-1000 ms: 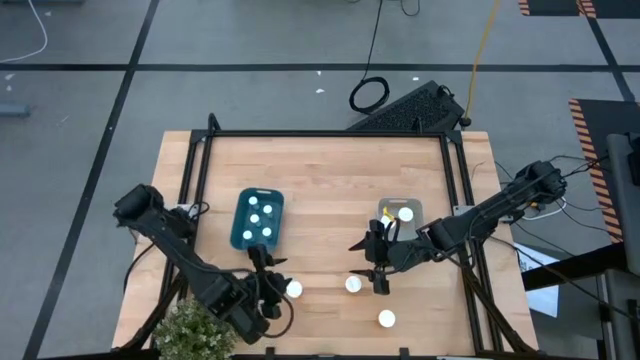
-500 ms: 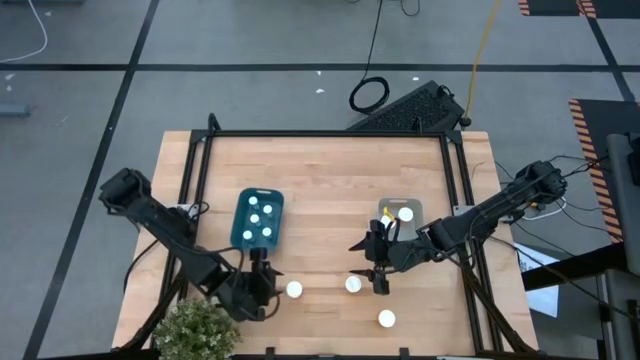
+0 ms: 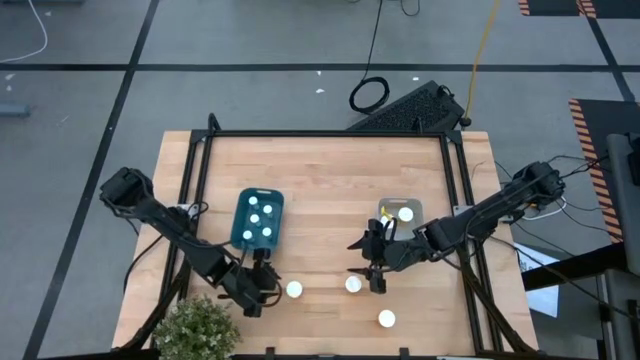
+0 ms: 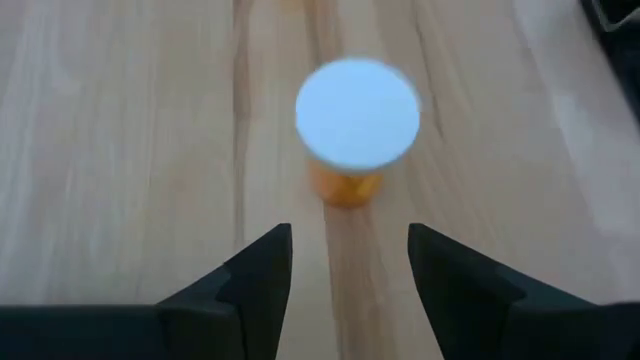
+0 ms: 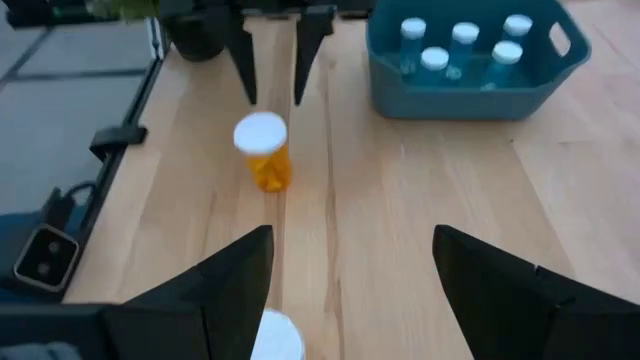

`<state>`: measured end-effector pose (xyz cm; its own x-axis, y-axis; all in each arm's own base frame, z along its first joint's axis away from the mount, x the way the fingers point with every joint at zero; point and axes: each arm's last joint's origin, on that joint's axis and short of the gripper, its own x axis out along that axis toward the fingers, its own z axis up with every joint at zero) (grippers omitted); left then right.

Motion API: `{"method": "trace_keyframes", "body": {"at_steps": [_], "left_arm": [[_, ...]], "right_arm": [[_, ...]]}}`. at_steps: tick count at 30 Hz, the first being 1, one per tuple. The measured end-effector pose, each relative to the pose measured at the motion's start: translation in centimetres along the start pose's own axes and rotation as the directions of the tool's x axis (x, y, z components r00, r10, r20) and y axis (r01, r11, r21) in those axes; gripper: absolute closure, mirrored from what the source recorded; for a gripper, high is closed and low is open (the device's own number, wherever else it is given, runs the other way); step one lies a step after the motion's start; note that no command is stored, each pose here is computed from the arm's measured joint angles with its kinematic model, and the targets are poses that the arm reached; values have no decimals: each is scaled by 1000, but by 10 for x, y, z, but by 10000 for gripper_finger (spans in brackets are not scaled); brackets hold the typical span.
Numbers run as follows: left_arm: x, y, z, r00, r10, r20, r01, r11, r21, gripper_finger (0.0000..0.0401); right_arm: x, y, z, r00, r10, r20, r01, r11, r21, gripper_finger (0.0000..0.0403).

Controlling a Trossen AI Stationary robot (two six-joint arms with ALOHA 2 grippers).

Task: Pick and place medicine bottles into bin by pill shape (circle, oval)
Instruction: Put the orange pill bottle into the gray bin

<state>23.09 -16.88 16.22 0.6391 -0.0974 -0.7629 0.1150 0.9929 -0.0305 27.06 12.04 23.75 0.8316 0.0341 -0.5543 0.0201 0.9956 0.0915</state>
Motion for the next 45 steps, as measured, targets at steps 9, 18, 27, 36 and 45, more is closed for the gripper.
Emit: {"method": "trace_keyframes", "body": {"at_steps": [9,18,27,36,45], "left_arm": [[8,10,-16,1000,15,-13,-15,999,39,199],[10,15,-15,999,36,-5,-35,999,9,199],[8,12,-16,998,56,10,-57,997,47,199],[5,3,-22,995,85,57,-89,993,73,199],[12,12,-41,987,62,146,-66,997,25,199]], "right_arm": [[22,-5,-7,999,-37,-34,40,996,82,133],[58,14,23,999,5,-50,0,996,93,133],[127,39,50,980,88,-179,-89,996,0,103],[157,43,63,973,107,-203,-105,994,21,58],[178,37,53,965,111,-237,-110,994,20,61]]}}
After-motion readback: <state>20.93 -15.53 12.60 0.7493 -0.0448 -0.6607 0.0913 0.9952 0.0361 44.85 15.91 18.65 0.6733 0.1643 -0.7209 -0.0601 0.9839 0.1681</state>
